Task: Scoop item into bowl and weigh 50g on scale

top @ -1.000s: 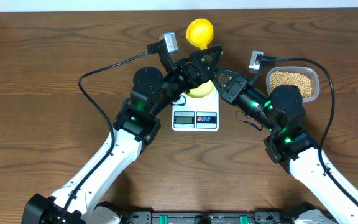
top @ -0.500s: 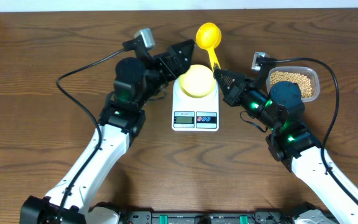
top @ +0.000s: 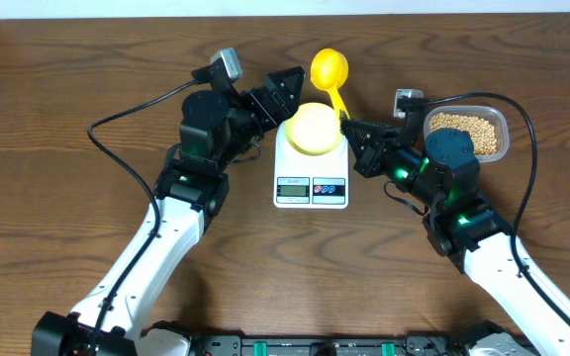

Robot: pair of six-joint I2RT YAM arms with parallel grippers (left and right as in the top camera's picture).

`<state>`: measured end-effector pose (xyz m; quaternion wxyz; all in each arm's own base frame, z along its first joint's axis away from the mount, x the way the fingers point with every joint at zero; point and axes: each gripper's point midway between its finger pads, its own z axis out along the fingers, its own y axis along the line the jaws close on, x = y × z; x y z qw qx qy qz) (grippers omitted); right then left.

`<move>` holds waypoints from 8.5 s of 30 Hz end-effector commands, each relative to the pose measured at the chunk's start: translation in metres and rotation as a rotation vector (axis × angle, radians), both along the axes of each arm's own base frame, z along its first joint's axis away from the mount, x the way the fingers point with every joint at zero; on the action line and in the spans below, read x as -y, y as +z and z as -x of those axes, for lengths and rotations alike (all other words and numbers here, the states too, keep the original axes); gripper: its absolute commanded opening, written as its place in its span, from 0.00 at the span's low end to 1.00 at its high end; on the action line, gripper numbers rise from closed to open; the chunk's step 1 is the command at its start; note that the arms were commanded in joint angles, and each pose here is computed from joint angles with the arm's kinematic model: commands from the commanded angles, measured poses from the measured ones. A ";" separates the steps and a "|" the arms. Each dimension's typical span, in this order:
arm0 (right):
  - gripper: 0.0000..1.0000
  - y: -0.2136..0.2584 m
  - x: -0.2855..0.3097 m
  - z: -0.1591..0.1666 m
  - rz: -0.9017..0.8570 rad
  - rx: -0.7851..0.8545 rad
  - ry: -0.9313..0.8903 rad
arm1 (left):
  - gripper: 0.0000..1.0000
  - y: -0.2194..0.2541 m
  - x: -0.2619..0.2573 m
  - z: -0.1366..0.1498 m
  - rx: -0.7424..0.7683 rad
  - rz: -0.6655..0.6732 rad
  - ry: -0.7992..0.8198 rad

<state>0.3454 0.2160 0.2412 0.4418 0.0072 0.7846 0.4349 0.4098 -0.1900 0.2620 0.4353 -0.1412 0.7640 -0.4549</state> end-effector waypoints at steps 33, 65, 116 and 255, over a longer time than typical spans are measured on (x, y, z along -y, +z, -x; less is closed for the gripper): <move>0.02 0.016 -0.028 0.020 0.209 0.299 0.219 | 0.88 -0.012 -0.001 0.004 -0.068 -0.004 0.001; 0.02 0.008 -0.044 0.033 0.273 0.330 0.266 | 0.41 -0.011 -0.001 0.004 -0.065 -0.003 0.001; 0.01 0.009 -0.043 0.031 0.286 0.348 0.254 | 0.19 -0.008 -0.001 0.003 -0.050 0.002 0.001; 0.53 0.060 -0.007 -0.017 0.161 0.154 0.178 | 0.07 -0.013 0.009 0.008 -0.284 0.282 0.086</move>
